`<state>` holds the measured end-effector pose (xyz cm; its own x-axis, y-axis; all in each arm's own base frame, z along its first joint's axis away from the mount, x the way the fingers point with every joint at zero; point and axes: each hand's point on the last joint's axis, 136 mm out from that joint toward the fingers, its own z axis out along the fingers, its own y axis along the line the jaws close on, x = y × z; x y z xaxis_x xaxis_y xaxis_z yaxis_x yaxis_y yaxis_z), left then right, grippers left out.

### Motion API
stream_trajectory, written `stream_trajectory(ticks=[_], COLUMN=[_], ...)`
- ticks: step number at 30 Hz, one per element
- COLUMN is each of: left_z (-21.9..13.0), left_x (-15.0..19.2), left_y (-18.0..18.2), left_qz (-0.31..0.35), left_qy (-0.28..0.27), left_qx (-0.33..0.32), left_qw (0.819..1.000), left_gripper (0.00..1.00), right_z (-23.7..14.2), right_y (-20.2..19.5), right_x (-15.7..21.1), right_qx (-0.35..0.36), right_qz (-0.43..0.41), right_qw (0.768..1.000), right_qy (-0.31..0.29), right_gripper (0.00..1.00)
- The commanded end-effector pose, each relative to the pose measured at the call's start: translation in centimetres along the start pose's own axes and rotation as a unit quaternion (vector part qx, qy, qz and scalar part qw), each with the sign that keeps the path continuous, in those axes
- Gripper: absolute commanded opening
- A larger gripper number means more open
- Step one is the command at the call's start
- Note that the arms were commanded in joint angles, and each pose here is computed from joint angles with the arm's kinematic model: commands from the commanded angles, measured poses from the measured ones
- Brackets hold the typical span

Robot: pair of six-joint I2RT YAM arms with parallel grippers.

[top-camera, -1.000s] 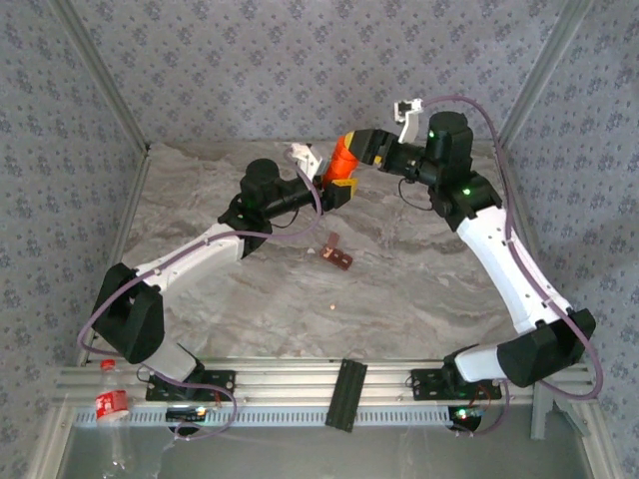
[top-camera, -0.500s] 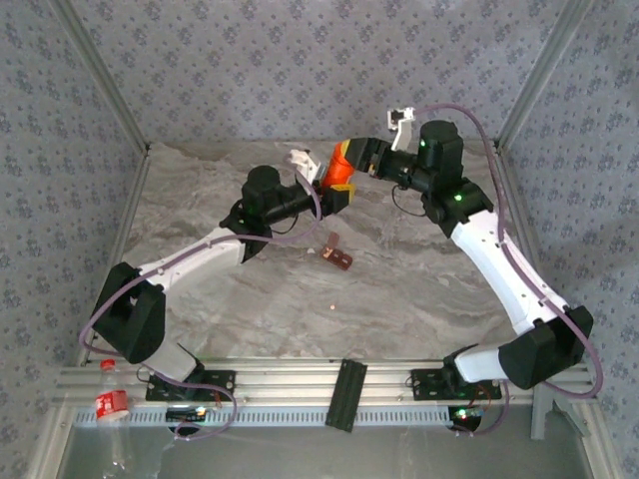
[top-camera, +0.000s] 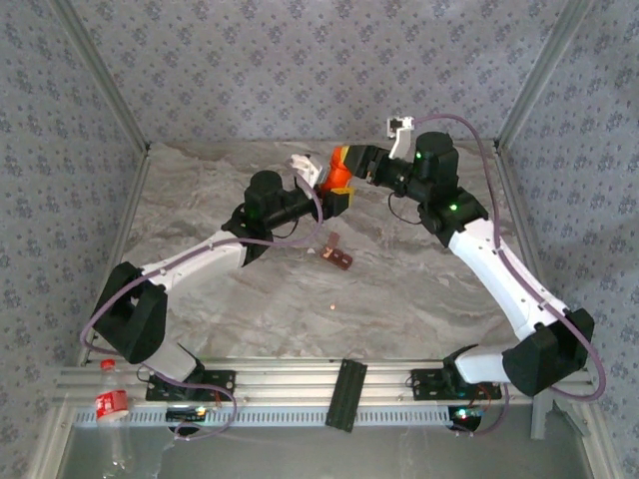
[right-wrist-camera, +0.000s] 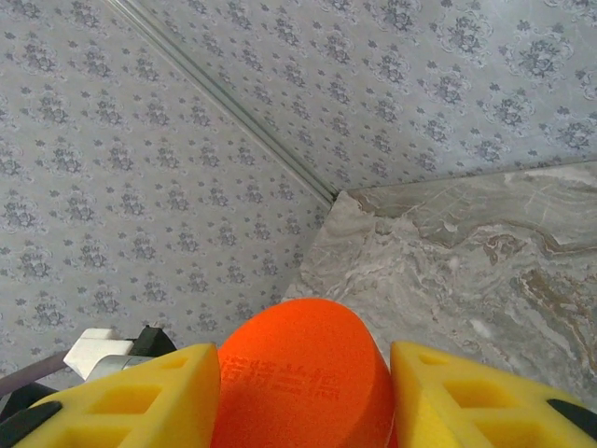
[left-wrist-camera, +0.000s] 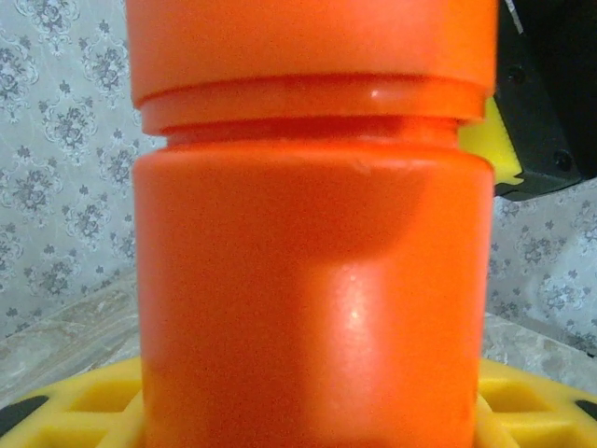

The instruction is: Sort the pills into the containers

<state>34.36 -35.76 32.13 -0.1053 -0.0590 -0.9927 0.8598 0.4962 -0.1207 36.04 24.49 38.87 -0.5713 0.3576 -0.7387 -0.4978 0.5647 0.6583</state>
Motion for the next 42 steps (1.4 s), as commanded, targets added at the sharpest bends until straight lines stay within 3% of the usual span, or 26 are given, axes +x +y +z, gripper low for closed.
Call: stream_trajectory(ticks=[1, 5, 10, 18, 34, 38, 42], left_z=[-1.6, -1.6, -1.6, -1.1, -0.9, -0.8, -0.8], left_x=[-8.3, -6.9, -5.9, -5.9, -6.3, -6.4, -6.6], left_y=[0.4, 0.3, 0.2, -0.6, -1.2, -1.2, -1.2], left_qz=[0.048, 0.076, 0.098, 0.103, 0.1, 0.1, 0.099], left_qy=[-0.109, -0.085, -0.067, -0.056, -0.056, -0.058, -0.059], left_qx=[-0.027, -0.026, -0.022, 0.001, 0.01, 0.011, 0.011], left_qw=[0.992, 0.993, 0.993, 0.993, 0.993, 0.993, 0.993], left_gripper=[0.0, 0.0, 0.0, 0.0, 0.0, 0.0, 0.0], right_z=[-1.0, -3.2, -4.8, -3.1, -0.8, -0.7, -0.6], right_y=[-0.8, -0.1, 1.0, 2.6, 3.4, 3.2, 3.3], right_x=[3.4, -0.7, -4.1, -4.0, -0.5, -0.2, 0.0], right_qx=[0.007, -0.002, -0.018, -0.037, -0.023, -0.024, -0.03], right_qz=[0.022, -0.012, -0.037, -0.063, -0.095, -0.093, -0.096], right_qw=[0.996, 0.999, 0.999, 0.997, 0.992, 0.992, 0.991], right_qy=[0.081, 0.03, 0.0, 0.036, 0.08, 0.086, 0.091], right_gripper=[0.55, 0.72, 0.81, 0.9, 0.86, 0.77, 0.61])
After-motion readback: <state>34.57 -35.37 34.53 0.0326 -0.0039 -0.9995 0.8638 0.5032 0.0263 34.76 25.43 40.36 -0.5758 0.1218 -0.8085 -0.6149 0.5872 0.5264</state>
